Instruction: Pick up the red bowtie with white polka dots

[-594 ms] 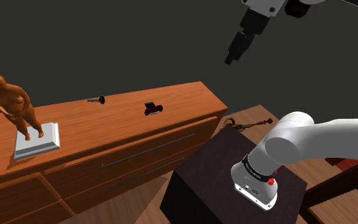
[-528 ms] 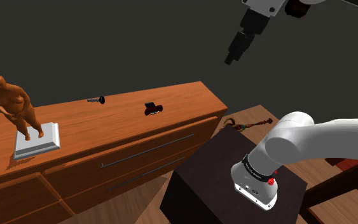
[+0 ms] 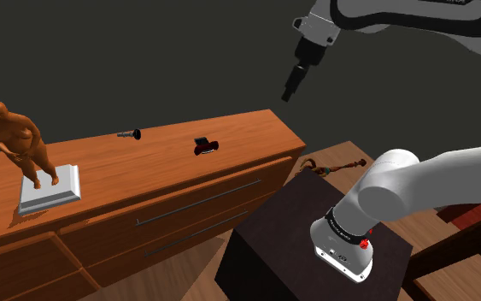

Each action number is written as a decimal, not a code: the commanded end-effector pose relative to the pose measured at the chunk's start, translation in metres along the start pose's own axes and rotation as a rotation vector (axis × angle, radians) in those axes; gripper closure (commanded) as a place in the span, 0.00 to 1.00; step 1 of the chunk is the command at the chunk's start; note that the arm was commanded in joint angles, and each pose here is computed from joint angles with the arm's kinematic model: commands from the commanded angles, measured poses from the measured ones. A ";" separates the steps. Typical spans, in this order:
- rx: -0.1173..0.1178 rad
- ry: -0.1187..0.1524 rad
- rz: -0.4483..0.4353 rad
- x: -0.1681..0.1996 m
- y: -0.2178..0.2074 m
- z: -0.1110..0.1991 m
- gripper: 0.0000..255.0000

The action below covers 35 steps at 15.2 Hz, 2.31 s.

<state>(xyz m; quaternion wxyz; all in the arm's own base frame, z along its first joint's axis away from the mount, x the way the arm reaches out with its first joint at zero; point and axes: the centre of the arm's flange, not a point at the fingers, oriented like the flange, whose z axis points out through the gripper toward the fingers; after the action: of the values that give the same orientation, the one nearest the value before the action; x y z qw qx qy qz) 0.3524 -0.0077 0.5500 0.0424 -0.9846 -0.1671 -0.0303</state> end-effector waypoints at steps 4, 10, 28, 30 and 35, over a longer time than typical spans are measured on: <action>-0.007 -0.014 -0.151 0.037 0.019 0.055 0.00; -0.015 -0.032 -0.328 0.083 0.034 0.119 0.00; -0.039 -0.086 -0.861 0.219 0.032 0.316 0.00; -0.042 -0.092 -0.920 0.233 0.028 0.339 0.00; -0.045 -0.098 -0.985 0.247 0.023 0.374 0.00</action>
<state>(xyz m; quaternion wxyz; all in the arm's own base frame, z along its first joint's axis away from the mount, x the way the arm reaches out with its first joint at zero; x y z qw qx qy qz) 0.6081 0.0863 0.1993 -0.0056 -0.7911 -0.6116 -0.0037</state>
